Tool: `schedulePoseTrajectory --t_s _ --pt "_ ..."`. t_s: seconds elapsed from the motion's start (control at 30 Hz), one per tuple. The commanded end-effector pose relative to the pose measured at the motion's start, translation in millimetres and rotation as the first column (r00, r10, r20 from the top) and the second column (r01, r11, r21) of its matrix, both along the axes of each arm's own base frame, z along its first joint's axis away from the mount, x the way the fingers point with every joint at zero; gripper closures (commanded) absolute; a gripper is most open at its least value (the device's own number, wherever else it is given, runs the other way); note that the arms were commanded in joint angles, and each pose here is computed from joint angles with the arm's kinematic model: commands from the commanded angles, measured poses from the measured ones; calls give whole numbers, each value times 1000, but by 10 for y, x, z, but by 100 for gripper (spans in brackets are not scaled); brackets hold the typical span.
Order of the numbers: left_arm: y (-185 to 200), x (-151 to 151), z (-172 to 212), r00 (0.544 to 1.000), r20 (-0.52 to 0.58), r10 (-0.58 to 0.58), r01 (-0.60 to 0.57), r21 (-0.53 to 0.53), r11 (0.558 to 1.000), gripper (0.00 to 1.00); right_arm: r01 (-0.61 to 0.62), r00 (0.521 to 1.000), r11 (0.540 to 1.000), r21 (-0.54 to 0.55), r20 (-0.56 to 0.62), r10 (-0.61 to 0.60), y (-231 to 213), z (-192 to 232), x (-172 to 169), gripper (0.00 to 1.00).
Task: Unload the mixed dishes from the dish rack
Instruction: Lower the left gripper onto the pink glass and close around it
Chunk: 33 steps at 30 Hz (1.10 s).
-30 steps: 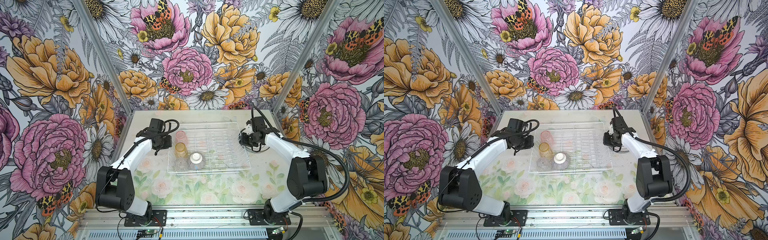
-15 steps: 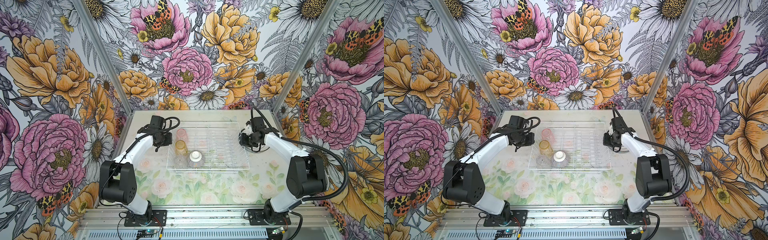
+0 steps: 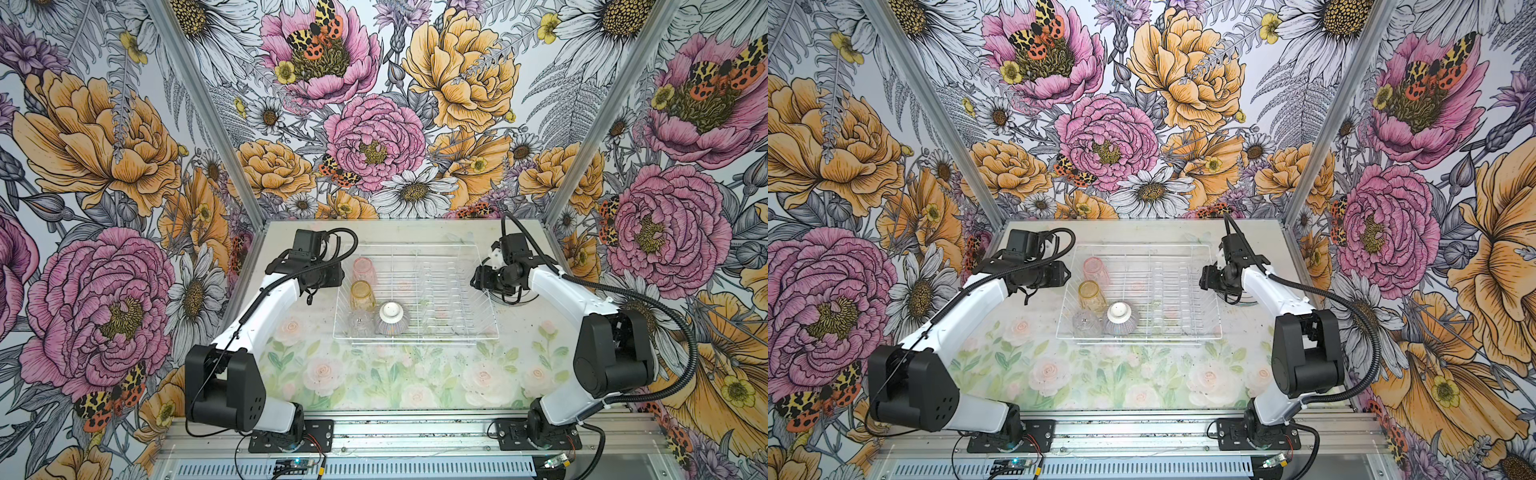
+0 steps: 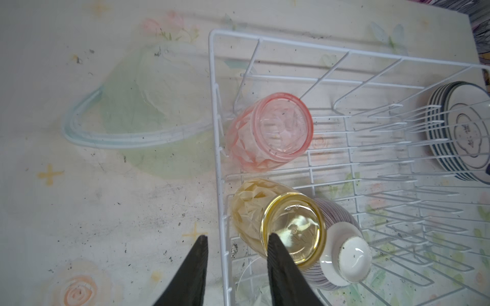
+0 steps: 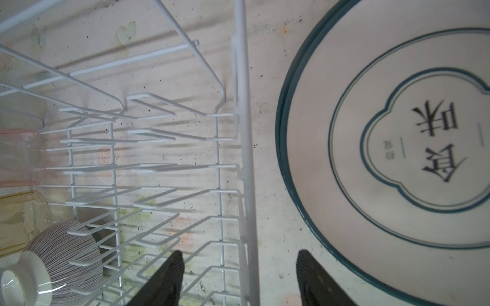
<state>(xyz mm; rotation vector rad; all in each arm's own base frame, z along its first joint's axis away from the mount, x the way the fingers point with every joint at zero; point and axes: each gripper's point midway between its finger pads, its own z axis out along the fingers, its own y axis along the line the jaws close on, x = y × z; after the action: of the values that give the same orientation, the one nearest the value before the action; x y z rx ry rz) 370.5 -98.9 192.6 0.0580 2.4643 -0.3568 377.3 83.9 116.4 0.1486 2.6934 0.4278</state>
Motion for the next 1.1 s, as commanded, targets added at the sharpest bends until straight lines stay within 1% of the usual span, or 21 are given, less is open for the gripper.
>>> schedulePoseTrajectory --t_s 0.0,0.1,0.13,0.2,0.23,0.27,0.37,0.43,0.53,0.6,0.67,0.8,0.87,1.07 --pt "-176 1 295 992 107 -63 61 29 998 54 38 991 999 -12 131 -37 -91 455 163 29" --pt "-341 -53 276 989 96 -109 104 50 993 48 43 985 999 -5 166 -41 -96 597 208 29" --pt "-385 -67 254 988 89 -122 117 65 991 45 42 984 999 -2 174 -41 -94 631 216 29" --pt "-459 -91 203 987 73 -145 138 92 986 34 37 983 999 7 182 -37 -80 668 228 29" --pt "-483 -95 175 986 65 -151 144 101 984 8 35 983 999 11 183 -36 -71 676 228 29" --pt "-501 -89 165 986 63 -153 146 103 984 1 32 982 999 13 185 -34 -64 689 228 29" --pt "-488 24 178 989 70 -132 122 127 984 1 29 983 999 15 184 -31 -58 679 230 29" --pt "-450 139 236 992 94 -88 72 159 985 1 30 983 999 15 182 -32 -59 673 232 29" --pt "-438 303 322 992 122 -41 22 151 988 1 26 983 1000 16 180 -29 -54 666 223 29" --pt "-543 368 305 991 108 -80 68 107 992 1 25 983 1000 13 180 -27 -58 657 219 29" --pt "-553 439 224 994 79 -76 67 112 991 1 21 984 1000 10 177 -23 -59 642 215 29" --pt "-678 495 93 993 37 -115 107 182 977 1 21 984 1000 6 175 -21 -66 628 217 29" --pt "-739 514 26 991 6 -132 128 201 971 4 21 985 1000 2 174 -21 -75 619 217 29" --pt "-667 647 -47 995 -24 -92 95 287 953 3 23 985 1000 -1 171 -22 -93 602 234 29"
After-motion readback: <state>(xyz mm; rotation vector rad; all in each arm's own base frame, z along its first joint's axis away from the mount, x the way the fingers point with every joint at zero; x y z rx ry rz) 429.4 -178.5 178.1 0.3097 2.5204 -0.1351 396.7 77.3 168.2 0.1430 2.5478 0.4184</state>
